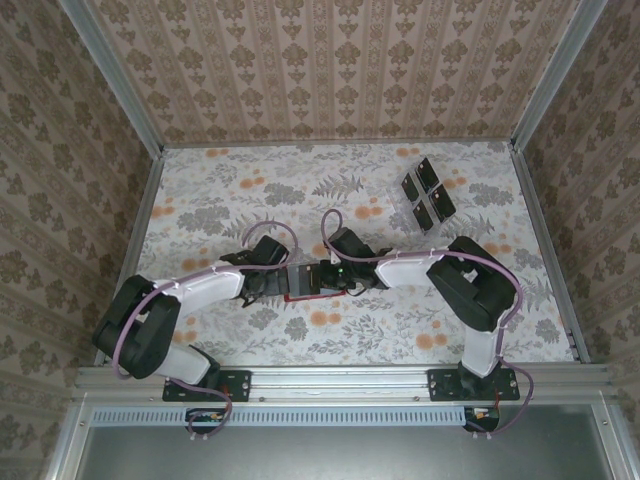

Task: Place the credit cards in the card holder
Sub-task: Insert the credit card into the card slot.

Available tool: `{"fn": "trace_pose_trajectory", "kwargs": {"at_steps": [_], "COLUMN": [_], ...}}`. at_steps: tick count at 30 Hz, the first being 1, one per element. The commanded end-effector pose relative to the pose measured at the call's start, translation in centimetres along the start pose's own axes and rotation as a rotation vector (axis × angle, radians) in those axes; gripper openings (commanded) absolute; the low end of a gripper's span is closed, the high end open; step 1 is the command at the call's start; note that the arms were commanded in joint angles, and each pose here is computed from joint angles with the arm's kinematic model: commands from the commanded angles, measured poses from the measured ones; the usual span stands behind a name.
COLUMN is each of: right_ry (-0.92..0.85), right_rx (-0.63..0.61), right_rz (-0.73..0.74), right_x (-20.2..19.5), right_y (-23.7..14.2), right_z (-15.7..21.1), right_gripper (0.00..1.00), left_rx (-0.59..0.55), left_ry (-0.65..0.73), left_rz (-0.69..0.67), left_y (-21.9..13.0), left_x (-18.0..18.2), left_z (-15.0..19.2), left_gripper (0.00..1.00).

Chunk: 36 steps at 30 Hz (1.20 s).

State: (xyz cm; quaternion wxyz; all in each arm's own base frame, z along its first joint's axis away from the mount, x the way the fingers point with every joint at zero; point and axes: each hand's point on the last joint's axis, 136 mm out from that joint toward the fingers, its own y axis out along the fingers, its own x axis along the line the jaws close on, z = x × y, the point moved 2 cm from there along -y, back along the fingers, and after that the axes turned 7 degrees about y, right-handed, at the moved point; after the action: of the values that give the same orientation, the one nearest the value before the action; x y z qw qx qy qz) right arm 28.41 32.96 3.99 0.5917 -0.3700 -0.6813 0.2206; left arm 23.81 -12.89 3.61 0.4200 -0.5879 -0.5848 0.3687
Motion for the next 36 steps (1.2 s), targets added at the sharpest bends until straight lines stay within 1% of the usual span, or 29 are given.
{"fn": "trace_pose_trajectory", "kwargs": {"at_steps": [1, 6, 13, 14, 15, 17, 19, 22, 24, 26, 27, 32, 34, 36], "right_ry": [0.014, 0.019, 0.009, 0.005, -0.002, -0.020, -0.043, -0.074, -0.095, -0.112, -0.123, -0.147, -0.152, -0.151], "right_rx": [0.030, 0.041, 0.067, 0.069, 0.069, 0.067, 0.042, 0.006, -0.019, -0.036, -0.040, -0.021, -0.016, -0.007], "right_rz": [0.021, -0.003, -0.022, -0.022, -0.020, -0.011, -0.005, -0.002, 0.007, 0.032, 0.052, 0.117, 0.135, 0.145], "right_x": [-0.5, 0.2, 1.1, 1.2, 1.3, 1.5, 1.9, 2.6, 2.8, 2.8, 2.6, 1.8, 1.4, 1.2], "right_y": [0.8, 1.1, 1.6, 1.6, 1.4, 0.8, -0.4, -2.4, -3.5, -4.3, -4.4, -3.4, -2.8, -2.1], "right_z": [0.4, 0.4, 0.7, 0.7, 0.5, 0.4, -0.2, -1.1, -1.6, -2.1, -2.3, -2.6, -2.7, -2.7], "right_gripper": [0.14, 0.11, 0.12, 0.13, 0.18, 0.32, 0.43, 0.49, 0.50, 0.48, 0.46, 0.25, 0.16, 0.10], "left_rx": [0.029, 0.027, 0.014, 0.011, 0.011, 0.004, -0.009, -0.030, -0.040, -0.046, -0.042, -0.023, -0.010, 0.003], "left_ry": [0.008, 0.008, 0.016, 0.016, 0.016, 0.015, 0.015, 0.006, -0.002, -0.007, -0.008, -0.016, -0.015, -0.013], "left_rz": [-0.006, 0.004, 0.019, 0.023, 0.024, 0.029, 0.031, 0.036, 0.034, 0.024, 0.017, -0.020, -0.040, -0.053], "left_y": [0.6, 0.7, 0.6, 0.6, 0.5, 0.2, -0.4, -1.5, -2.0, -2.3, -2.3, -2.0, -1.7, -1.4], "left_x": [0.3, 0.1, -0.5, -0.5, -0.5, -0.6, -0.6, -0.4, -0.1, 0.3, 0.5, 1.3, 1.6, 1.7], "left_z": [0.8, 0.8, 0.6, 0.5, 0.5, 0.1, -0.3, -1.1, -1.5, -1.8, -1.8, -1.9, -1.8, -1.7], "left_gripper": [1.00, 1.00, 1.00, 1.00, 1.00, 1.00, 1.00, 1.00, 1.00, 1.00, 1.00, 1.00, 1.00, 1.00]}}
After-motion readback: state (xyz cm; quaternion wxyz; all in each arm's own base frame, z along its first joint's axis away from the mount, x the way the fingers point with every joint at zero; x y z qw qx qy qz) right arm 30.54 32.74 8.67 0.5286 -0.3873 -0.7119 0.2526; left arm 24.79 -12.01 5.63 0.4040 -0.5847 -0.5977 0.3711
